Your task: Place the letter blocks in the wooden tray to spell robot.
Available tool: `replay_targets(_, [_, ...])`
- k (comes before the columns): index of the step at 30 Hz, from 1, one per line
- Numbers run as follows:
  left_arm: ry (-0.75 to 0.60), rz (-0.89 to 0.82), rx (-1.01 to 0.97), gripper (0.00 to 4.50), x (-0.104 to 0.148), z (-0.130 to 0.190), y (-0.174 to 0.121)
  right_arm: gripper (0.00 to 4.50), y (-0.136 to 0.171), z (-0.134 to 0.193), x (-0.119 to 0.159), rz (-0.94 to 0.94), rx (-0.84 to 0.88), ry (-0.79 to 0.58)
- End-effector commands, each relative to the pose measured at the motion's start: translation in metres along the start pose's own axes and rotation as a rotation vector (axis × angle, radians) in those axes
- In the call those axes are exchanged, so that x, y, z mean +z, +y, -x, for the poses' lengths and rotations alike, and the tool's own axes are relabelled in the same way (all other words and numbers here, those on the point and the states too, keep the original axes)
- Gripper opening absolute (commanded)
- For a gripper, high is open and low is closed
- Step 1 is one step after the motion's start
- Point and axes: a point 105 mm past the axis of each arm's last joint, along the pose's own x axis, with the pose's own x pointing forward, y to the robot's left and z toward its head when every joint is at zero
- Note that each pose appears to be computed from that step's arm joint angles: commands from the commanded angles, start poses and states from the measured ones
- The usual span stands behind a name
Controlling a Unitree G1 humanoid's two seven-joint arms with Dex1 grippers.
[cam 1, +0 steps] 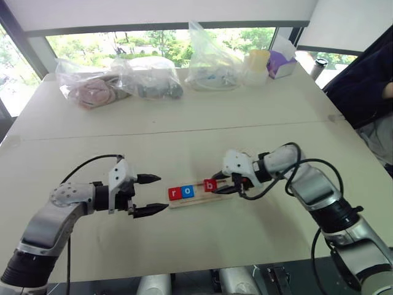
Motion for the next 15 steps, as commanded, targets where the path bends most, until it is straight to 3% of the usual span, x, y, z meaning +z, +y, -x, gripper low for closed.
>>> replay_targets(1, [-0.013,-0.042,-0.025,4.5,0.009,0.001,-0.006,1.13,-0.005,-0.001,0.008,0.034,-0.014,0.005])
replay_targets(15, [-0.015,-0.044,-0.015,4.5,0.008,-0.001,-0.005,1.13,0.003,-0.017,0.017,0.034,0.029,-0.012])
